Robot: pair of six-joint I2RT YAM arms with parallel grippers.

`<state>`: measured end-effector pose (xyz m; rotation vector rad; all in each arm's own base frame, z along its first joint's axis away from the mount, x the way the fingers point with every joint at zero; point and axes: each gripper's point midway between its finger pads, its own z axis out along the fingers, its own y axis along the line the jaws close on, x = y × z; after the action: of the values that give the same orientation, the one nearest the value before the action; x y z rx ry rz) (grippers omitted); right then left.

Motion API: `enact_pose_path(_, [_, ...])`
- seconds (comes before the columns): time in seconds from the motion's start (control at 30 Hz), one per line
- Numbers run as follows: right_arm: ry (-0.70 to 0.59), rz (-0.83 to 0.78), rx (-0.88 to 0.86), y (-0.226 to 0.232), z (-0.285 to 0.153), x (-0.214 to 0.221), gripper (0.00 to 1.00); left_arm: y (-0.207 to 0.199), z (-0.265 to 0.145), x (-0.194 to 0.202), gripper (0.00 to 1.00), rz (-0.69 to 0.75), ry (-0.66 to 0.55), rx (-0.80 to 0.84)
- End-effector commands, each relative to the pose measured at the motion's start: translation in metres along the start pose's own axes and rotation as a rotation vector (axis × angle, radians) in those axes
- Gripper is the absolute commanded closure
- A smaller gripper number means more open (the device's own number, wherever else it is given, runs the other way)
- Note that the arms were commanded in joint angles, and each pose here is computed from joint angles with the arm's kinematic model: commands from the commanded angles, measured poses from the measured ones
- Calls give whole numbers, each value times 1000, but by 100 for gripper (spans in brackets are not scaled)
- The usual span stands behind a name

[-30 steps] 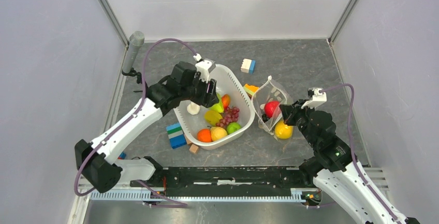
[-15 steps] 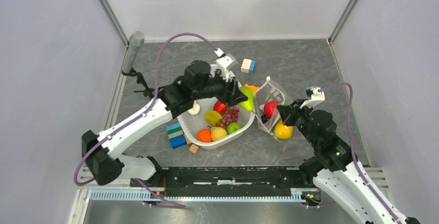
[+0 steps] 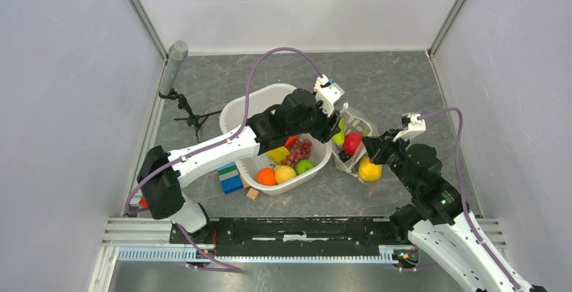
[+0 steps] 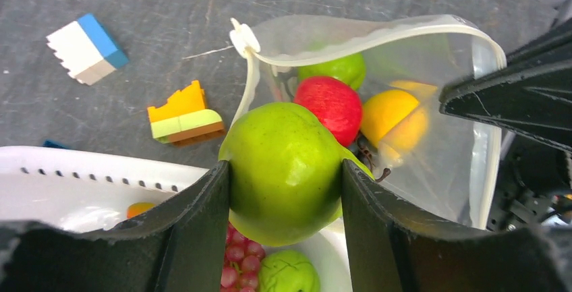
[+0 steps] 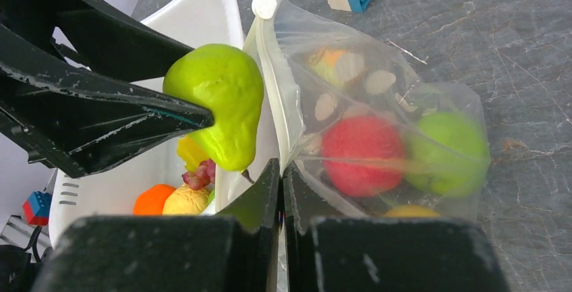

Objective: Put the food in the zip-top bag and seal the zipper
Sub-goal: Place the fake fruit in the zipper food storage bag.

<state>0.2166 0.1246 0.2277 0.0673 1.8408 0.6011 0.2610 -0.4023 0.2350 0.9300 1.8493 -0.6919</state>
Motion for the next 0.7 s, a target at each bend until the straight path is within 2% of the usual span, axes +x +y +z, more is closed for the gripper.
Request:
enact_pose_path(0.0, [-59, 22, -66, 18, -4, -23, 94, 5, 0, -46, 51, 99, -142, -79])
enact_pose_path(0.27, [-64, 23, -93, 25, -2, -26, 94, -36, 15, -40, 49, 224, -136, -16])
enact_pose_path(0.43, [-67, 25, -92, 25, -2, -27, 94, -51, 31, -32, 46, 213, -121, 35])
enact_pose_path(0.67, [-68, 29, -75, 20, -2, -25, 94, -42, 56, -41, 41, 240, -156, -30])
